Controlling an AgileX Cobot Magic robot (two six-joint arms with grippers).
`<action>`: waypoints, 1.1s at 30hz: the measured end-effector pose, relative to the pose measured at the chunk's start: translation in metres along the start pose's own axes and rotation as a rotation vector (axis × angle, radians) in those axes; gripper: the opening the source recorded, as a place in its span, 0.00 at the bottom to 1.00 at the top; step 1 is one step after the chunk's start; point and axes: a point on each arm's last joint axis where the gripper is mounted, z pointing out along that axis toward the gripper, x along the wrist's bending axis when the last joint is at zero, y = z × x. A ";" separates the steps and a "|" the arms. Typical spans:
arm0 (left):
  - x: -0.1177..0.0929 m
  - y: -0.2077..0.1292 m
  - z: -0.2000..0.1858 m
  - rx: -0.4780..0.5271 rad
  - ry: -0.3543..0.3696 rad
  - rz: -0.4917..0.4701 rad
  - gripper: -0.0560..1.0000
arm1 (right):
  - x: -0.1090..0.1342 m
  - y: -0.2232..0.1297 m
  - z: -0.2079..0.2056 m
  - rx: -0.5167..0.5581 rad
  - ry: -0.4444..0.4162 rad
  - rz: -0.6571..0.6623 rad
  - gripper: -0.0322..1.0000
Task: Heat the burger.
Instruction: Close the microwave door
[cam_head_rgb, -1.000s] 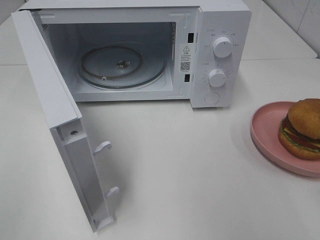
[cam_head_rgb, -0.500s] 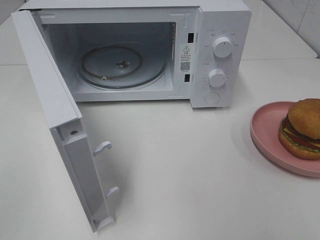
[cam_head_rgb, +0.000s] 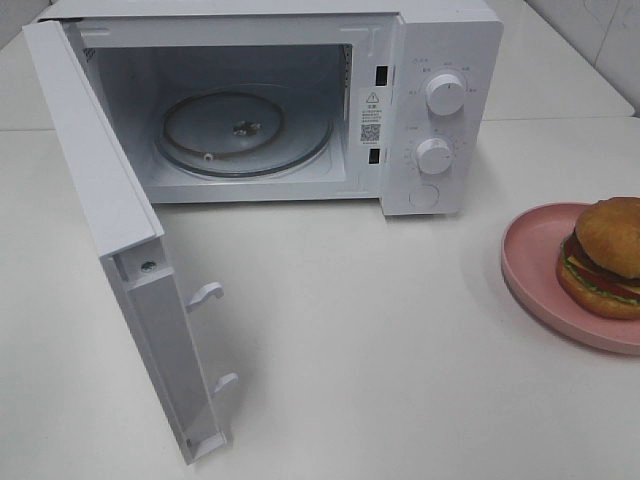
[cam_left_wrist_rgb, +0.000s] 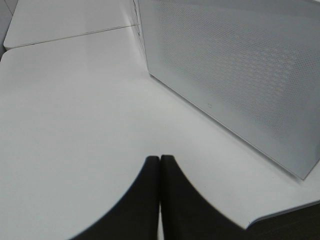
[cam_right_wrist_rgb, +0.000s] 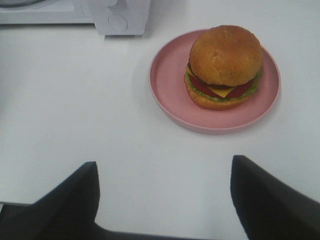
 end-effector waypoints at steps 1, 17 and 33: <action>0.000 0.000 0.000 0.000 0.000 0.000 0.05 | 0.000 -0.002 -0.002 -0.019 0.000 0.000 0.70; 0.000 0.001 0.000 -0.009 0.002 0.001 0.05 | 0.000 -0.015 -0.015 -0.135 0.001 0.000 0.70; 0.005 0.041 0.039 -0.123 0.017 0.003 0.05 | 0.000 -0.015 -0.015 -0.135 0.001 -0.001 0.70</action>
